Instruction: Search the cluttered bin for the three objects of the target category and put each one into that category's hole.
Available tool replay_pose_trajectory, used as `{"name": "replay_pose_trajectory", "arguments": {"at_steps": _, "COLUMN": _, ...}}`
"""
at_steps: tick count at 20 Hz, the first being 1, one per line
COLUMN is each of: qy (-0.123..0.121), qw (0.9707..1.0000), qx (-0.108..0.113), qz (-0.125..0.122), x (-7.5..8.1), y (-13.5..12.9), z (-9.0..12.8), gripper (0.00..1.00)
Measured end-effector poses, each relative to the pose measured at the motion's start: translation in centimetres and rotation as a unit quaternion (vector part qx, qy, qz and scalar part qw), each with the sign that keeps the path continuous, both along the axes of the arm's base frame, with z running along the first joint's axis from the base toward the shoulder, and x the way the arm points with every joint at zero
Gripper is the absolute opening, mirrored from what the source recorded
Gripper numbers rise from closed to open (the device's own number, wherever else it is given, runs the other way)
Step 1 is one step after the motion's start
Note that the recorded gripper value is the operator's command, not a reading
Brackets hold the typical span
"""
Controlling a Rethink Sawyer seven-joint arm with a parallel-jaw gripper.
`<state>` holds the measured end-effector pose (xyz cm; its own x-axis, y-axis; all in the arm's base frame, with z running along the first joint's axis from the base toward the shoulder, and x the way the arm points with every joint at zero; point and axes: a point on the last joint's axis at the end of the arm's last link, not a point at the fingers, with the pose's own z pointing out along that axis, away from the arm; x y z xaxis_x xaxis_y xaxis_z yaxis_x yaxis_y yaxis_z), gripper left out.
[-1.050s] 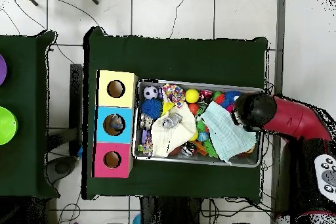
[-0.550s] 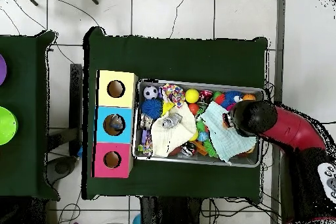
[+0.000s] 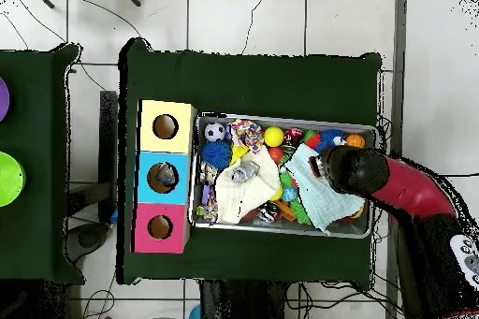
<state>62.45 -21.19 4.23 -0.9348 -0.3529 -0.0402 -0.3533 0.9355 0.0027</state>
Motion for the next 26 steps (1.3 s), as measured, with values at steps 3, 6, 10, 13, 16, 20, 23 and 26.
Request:
{"name": "replay_pose_trajectory", "arguments": {"at_steps": 3, "qy": -0.008, "qw": 1.0000, "qx": 0.005, "qz": 0.001, "x": 0.1, "y": 0.5, "z": -0.2, "gripper": 1.00}}
{"name": "replay_pose_trajectory", "arguments": {"at_steps": 6, "qy": -0.007, "qw": 0.9999, "qx": 0.007, "qz": 0.005, "x": 0.1, "y": 0.9, "z": -0.3, "gripper": 1.00}}
{"name": "replay_pose_trajectory", "arguments": {"at_steps": 10, "qy": -0.007, "qw": 0.9999, "qx": 0.007, "qz": 0.006, "x": 0.1, "y": 1.0, "z": -0.3, "gripper": 1.00}}
{"name": "replay_pose_trajectory", "arguments": {"at_steps": 13, "qy": -0.007, "qw": 0.9999, "qx": 0.005, "qz": 0.009, "x": 0.0, "y": 1.0, "z": -0.3, "gripper": 1.00}}
{"name": "replay_pose_trajectory", "arguments": {"at_steps": 16, "qy": -0.006, "qw": 0.9998, "qx": -0.003, "qz": 0.020, "x": -0.2, "y": 1.0, "z": -0.2, "gripper": 1.00}}
{"name": "replay_pose_trajectory", "arguments": {"at_steps": 20, "qy": -0.006, "qw": 0.9993, "qx": -0.014, "qz": 0.035, "x": -0.4, "y": 1.0, "z": -0.1, "gripper": 1.00}}
{"name": "replay_pose_trajectory", "arguments": {"at_steps": 23, "qy": -0.007, "qw": 0.9987, "qx": -0.023, "qz": 0.044, "x": -0.5, "y": 0.7, "z": 0.2, "gripper": 1.00}}
{"name": "replay_pose_trajectory", "arguments": {"at_steps": 26, "qy": -0.016, "qw": 0.9979, "qx": -0.036, "qz": 0.053, "x": -0.3, "y": 0.4, "z": 0.7, "gripper": 1.00}}
